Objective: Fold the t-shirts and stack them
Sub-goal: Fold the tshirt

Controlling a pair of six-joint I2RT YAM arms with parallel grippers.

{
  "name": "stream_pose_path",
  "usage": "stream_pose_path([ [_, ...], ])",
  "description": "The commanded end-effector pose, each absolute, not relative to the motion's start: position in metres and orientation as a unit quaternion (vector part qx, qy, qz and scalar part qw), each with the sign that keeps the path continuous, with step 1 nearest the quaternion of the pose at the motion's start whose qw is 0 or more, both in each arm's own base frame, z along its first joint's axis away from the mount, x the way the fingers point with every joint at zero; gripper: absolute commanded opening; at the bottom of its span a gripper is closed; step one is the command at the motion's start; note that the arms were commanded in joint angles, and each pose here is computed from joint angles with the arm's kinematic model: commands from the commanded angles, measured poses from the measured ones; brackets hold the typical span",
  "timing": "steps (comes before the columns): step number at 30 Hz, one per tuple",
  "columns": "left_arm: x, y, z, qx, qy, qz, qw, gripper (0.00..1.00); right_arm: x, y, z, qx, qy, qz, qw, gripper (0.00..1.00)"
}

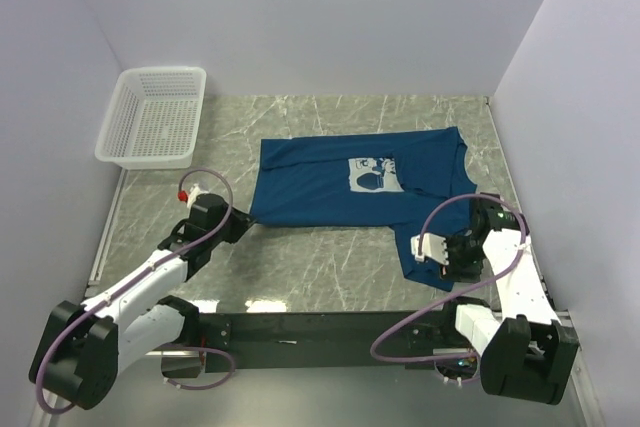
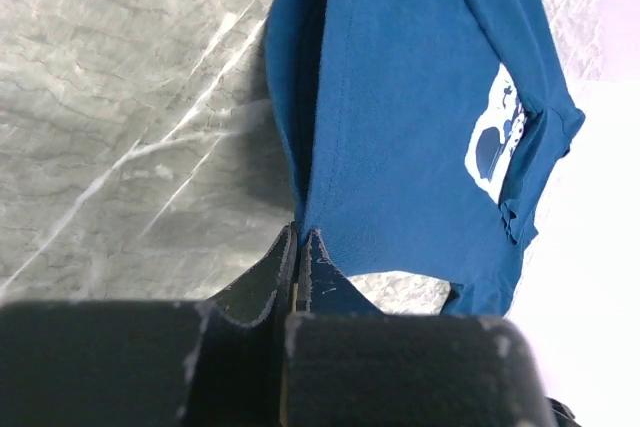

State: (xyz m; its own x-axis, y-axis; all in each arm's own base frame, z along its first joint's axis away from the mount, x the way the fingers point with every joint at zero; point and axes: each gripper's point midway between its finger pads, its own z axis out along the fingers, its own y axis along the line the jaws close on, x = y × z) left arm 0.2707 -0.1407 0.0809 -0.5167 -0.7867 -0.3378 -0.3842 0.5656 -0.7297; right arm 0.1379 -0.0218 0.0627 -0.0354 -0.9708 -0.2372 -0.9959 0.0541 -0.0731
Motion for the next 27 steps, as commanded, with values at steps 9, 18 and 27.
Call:
stream_pose_path([
  [9, 0.260, -0.143, 0.068, -0.334, 0.827, -0.306, 0.334, 0.00, 0.125, -0.028, 0.023, -0.735, 0.673, 0.049, 0.063, 0.65],
  [18, 0.258, -0.146, 0.062, -0.334, 0.826, -0.314, 0.328, 0.00, 0.135, -0.022, 0.011, -0.747, 0.662, 0.026, 0.058, 0.41],
  [27, 0.258, -0.144, 0.065, -0.331, 0.825, -0.315, 0.333, 0.00, 0.159, -0.003, 0.053, -0.728, 0.672, 0.029, 0.131, 0.02],
])
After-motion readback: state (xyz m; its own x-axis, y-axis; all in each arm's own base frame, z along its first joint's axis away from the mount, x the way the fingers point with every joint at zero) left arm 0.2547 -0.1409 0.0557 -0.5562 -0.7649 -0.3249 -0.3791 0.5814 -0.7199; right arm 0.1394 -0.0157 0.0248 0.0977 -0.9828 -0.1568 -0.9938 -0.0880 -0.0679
